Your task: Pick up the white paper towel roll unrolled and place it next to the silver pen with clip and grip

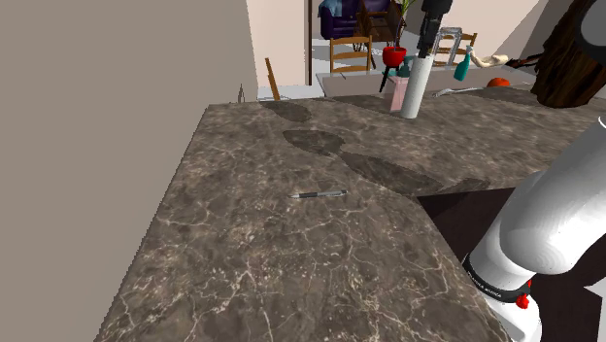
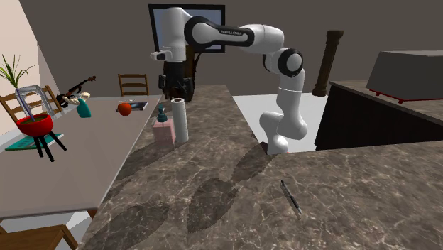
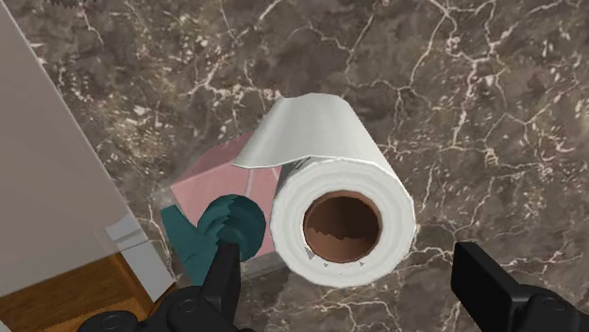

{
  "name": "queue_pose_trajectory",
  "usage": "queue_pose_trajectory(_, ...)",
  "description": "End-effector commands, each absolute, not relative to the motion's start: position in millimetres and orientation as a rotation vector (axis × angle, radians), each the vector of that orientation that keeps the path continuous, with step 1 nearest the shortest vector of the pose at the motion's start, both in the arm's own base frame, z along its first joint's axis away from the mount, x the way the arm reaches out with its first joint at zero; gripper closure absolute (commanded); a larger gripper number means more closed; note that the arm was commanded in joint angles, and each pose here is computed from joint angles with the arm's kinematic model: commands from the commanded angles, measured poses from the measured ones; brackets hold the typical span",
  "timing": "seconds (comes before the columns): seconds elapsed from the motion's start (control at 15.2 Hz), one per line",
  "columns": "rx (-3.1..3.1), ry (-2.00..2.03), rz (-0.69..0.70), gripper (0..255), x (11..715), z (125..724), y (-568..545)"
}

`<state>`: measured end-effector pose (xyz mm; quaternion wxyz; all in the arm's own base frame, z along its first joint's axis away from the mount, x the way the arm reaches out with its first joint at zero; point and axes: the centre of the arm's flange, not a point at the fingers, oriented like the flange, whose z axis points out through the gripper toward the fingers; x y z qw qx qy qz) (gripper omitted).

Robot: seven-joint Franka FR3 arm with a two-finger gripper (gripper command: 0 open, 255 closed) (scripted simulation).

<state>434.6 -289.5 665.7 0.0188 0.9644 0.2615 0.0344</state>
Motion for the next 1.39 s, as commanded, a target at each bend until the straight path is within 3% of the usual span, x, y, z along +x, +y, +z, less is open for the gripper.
queue_pose_trajectory(0.0,2.991,0.817,0.107,0,435.9,656.2,-290.7)
queue_pose_trajectory(0.79,2.991,0.817,0.107,0,437.7,632.2,-291.2)
queue_pose_trajectory(0.86,2.991,0.817,0.107,255,437.7,632.2,-291.2)
queue_pose_trajectory(1.32,2.991,0.817,0.107,255,437.6,632.1,-291.4)
